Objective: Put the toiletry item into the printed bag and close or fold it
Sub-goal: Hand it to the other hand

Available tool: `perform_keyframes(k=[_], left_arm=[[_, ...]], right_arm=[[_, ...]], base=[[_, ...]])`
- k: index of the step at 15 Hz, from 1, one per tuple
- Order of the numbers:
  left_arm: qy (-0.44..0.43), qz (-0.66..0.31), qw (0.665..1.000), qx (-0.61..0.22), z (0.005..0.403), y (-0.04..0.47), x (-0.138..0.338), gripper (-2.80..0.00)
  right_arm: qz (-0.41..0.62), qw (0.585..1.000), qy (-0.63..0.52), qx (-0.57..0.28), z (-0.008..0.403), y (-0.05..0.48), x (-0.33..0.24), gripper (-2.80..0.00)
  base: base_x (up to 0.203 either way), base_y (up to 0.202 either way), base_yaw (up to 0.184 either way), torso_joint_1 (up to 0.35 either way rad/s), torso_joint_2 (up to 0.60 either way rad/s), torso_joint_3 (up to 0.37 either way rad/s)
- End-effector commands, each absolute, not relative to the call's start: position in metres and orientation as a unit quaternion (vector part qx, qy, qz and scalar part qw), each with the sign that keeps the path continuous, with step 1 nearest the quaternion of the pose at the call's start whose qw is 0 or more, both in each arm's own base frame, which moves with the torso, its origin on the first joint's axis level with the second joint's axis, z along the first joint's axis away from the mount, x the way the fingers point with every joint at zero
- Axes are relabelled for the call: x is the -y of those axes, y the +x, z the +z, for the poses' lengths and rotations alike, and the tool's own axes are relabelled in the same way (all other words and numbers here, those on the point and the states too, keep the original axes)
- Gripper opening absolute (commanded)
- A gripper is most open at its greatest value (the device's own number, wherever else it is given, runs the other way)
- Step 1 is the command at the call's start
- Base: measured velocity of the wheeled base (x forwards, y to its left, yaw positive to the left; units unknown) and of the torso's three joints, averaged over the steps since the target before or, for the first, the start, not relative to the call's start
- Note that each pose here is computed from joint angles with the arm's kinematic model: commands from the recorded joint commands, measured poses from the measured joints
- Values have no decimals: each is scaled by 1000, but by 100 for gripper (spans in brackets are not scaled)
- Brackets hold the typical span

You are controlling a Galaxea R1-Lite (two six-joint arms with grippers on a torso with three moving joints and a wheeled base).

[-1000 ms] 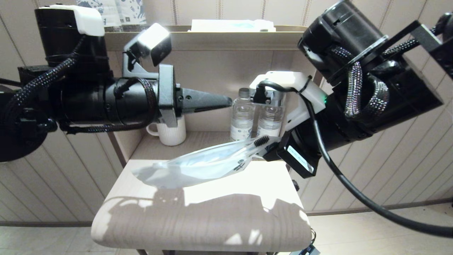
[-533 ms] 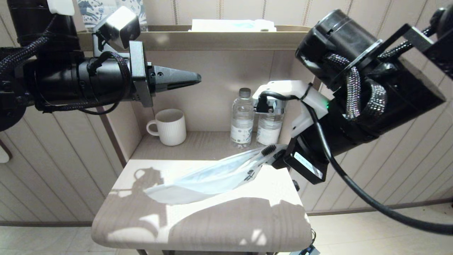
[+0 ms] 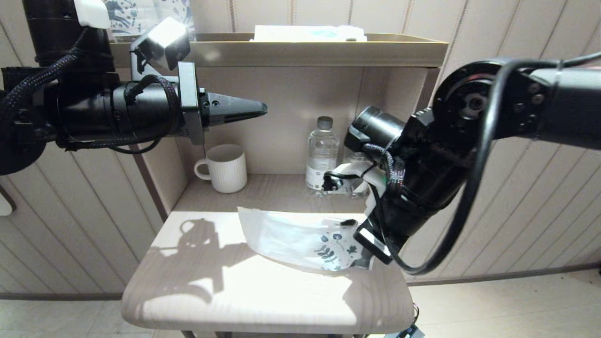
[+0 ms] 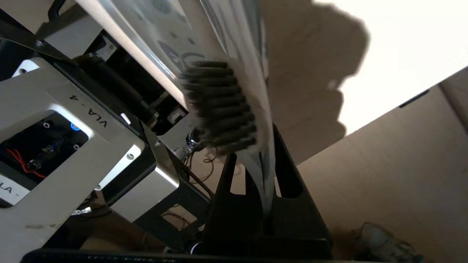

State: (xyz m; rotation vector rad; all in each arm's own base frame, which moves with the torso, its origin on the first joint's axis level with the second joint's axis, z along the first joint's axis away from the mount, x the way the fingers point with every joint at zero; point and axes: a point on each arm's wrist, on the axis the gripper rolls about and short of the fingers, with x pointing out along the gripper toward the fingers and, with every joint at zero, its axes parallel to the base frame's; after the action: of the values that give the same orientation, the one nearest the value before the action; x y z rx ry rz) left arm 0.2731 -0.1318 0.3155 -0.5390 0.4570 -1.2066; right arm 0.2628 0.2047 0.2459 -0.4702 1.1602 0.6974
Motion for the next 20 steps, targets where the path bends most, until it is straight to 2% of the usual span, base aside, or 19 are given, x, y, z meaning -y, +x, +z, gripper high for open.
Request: perform_keyframes(k=[1, 3, 5, 7, 11, 16, 20], left_arm=[[-249, -559, 761, -216, 314, 274, 133, -280], [-249, -563, 758, -218, 314, 274, 132, -280], [-249, -562, 758, -219, 312, 275, 133, -280], [-250, -562, 757, -221, 312, 276, 133, -280], [-248, -561, 759, -219, 310, 278, 134, -280], [-196, -528, 805, -189, 290, 309, 107, -280], [-112, -513, 834, -168, 285, 310, 86, -280]], right_arm=[[310, 734, -216, -565, 223, 277, -208, -280], [307, 735, -212, -566, 221, 281, -206, -280], [313, 758, -208, -533, 239, 277, -203, -280], [329, 795, -202, -467, 266, 269, -199, -280], [338, 819, -206, -416, 294, 252, -185, -280], [353, 814, -237, -396, 304, 239, -176, -280], [358, 811, -252, -389, 309, 236, -172, -280]], base=[[0, 0, 0, 0, 0, 0], [0, 0, 0, 0, 0, 0], [0, 0, 0, 0, 0, 0], [0, 0, 0, 0, 0, 0], [0, 0, 0, 0, 0, 0], [0, 0, 0, 0, 0, 0], [0, 0, 0, 0, 0, 0]])
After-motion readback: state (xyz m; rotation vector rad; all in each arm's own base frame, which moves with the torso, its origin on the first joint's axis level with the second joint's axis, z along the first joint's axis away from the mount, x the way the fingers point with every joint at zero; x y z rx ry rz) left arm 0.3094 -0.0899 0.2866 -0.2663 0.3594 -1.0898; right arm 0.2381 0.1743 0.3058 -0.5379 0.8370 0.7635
